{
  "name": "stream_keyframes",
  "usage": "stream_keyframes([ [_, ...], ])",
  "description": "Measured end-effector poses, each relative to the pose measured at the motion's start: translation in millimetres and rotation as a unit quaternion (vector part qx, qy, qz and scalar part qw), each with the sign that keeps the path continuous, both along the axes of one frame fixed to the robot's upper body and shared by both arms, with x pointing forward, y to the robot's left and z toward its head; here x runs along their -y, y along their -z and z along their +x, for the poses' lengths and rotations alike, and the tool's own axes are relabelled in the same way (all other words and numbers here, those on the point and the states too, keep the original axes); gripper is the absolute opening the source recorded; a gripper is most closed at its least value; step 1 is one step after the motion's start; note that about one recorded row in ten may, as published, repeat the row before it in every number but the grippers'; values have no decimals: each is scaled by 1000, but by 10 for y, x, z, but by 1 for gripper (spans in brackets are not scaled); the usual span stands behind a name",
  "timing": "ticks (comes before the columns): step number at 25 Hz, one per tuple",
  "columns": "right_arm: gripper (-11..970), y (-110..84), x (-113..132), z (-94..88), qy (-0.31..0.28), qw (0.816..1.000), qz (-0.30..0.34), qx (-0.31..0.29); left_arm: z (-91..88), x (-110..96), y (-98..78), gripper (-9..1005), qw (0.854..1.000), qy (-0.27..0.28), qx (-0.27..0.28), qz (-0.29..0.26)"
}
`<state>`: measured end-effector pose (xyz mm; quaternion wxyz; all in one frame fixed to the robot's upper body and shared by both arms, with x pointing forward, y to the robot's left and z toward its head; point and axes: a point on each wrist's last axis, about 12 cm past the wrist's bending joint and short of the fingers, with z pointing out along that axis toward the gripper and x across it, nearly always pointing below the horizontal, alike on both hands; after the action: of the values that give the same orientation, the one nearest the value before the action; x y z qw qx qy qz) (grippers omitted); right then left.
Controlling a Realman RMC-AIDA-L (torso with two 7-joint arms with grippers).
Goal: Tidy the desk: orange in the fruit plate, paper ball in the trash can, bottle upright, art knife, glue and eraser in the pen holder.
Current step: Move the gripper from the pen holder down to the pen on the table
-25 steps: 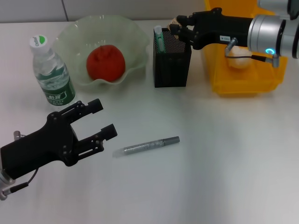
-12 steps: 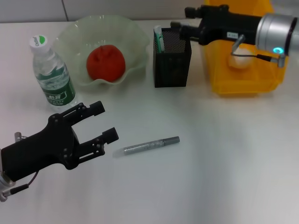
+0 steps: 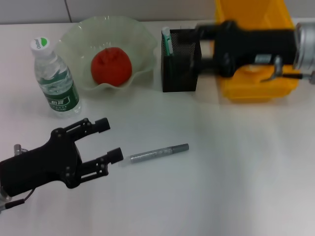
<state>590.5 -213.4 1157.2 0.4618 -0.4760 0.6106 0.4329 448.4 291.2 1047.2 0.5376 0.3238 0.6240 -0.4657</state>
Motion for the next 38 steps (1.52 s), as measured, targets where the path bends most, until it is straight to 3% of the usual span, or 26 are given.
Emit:
stream_keyframes([
  [5, 603, 95, -227, -65, -74, 995, -71, -14, 9, -70, 7, 773, 999, 15, -8, 36],
  [8, 602, 200, -441, -94, -120, 982, -144, -27, 9, -136, 16, 774, 998, 20, -10, 61],
  [17, 599, 420, -788, -24, -142, 956, -256, -23, 66, -213, 31, 774, 994, 9, 8, 108],
  [38, 572, 580, -1076, -18, -170, 924, -341, 29, 49, -187, 53, 774, 993, 9, 20, 113],
])
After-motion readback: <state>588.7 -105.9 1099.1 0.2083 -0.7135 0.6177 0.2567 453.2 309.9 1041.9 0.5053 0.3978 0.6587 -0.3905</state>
